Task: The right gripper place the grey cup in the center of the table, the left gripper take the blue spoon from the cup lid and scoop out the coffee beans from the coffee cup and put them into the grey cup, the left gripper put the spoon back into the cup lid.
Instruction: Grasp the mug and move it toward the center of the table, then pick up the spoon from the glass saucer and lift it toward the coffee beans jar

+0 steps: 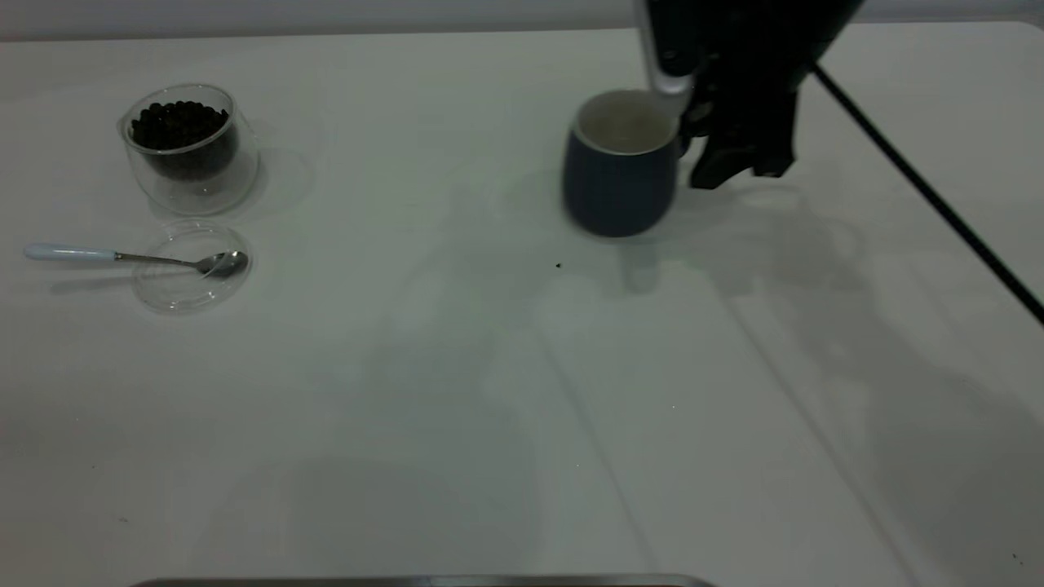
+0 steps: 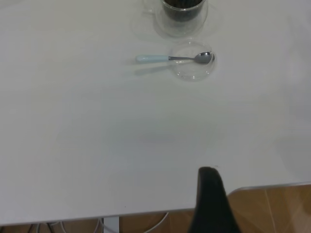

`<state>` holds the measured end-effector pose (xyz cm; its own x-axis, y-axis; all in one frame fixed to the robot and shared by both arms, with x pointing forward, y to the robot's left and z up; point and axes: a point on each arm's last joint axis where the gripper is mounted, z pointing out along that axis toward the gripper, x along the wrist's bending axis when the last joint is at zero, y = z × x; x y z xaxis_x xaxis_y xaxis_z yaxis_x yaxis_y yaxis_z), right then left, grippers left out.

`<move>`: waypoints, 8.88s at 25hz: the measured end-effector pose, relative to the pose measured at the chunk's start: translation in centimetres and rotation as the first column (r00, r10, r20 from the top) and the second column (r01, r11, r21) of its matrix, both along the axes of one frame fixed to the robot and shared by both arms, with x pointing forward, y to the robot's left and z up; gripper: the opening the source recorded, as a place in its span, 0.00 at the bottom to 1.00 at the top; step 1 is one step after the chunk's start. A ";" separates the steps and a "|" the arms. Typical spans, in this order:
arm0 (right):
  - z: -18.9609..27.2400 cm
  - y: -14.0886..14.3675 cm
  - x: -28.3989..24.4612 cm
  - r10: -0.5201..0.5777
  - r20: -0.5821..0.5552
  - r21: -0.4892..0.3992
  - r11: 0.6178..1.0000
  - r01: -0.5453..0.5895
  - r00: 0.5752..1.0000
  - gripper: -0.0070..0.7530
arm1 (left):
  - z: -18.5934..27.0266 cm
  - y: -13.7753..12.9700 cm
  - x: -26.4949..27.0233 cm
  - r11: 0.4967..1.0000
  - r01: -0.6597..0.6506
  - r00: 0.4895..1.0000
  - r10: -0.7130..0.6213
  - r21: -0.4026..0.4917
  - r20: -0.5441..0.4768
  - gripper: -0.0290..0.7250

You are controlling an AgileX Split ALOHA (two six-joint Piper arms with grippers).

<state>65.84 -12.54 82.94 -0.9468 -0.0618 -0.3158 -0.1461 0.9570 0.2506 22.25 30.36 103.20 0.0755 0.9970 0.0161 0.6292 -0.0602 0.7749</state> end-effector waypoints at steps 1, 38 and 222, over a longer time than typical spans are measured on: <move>0.0 0.7 -0.3 0.014 -0.001 0.002 1.000 -0.014 1.000 0.61 | 0.0 0.0 0.0 1.000 0.000 1.000 0.000 0.000 0.000 0.81; 32.5 -5.7 -19.2 -0.647 -0.241 0.187 0.701 0.688 0.724 0.61 | 0.0 0.0 0.0 1.000 -0.001 1.000 0.001 -0.002 0.000 0.81; 21.0 -16.4 -42.7 -0.930 -0.175 0.664 0.130 0.736 0.322 0.61 | -27.4 12.3 42.8 0.707 -0.076 0.612 -0.524 -0.703 -0.593 0.63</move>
